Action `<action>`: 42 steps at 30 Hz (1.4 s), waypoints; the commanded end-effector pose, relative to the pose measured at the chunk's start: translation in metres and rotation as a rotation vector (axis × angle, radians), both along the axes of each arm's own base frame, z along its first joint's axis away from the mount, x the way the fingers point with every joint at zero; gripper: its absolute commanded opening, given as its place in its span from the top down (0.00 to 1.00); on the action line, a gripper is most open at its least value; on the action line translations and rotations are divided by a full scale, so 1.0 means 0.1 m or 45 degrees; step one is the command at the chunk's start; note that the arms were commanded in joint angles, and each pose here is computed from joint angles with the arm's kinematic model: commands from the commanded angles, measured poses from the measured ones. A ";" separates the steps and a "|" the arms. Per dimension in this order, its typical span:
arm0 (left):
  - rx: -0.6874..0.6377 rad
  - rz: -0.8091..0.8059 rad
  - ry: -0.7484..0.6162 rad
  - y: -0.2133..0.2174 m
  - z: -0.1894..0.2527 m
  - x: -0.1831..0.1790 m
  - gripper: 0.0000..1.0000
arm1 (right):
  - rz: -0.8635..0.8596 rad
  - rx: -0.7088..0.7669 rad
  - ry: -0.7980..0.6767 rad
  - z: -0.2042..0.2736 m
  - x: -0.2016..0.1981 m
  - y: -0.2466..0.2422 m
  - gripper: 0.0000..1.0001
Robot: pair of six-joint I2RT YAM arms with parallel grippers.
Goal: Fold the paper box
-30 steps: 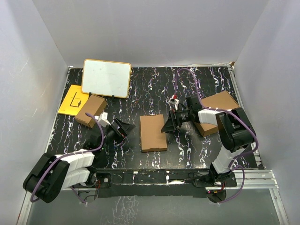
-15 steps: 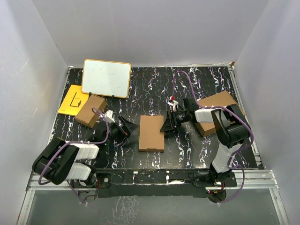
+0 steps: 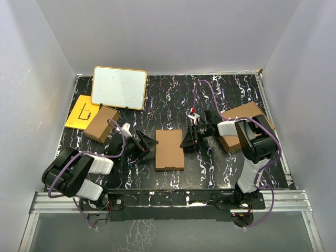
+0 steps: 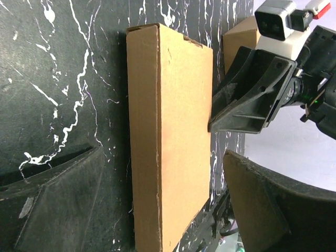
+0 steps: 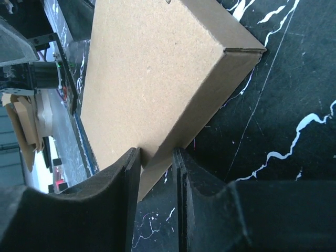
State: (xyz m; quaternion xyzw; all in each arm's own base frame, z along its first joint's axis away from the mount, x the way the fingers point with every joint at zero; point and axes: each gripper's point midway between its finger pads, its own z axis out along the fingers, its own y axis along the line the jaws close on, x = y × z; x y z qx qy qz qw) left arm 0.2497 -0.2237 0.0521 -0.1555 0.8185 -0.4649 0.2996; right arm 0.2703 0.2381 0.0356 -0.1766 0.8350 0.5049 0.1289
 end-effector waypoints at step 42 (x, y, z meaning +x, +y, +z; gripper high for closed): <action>-0.022 -0.212 -0.073 -0.35 0.40 0.01 0.91 | 0.240 0.100 -0.297 0.43 0.12 -0.24 0.31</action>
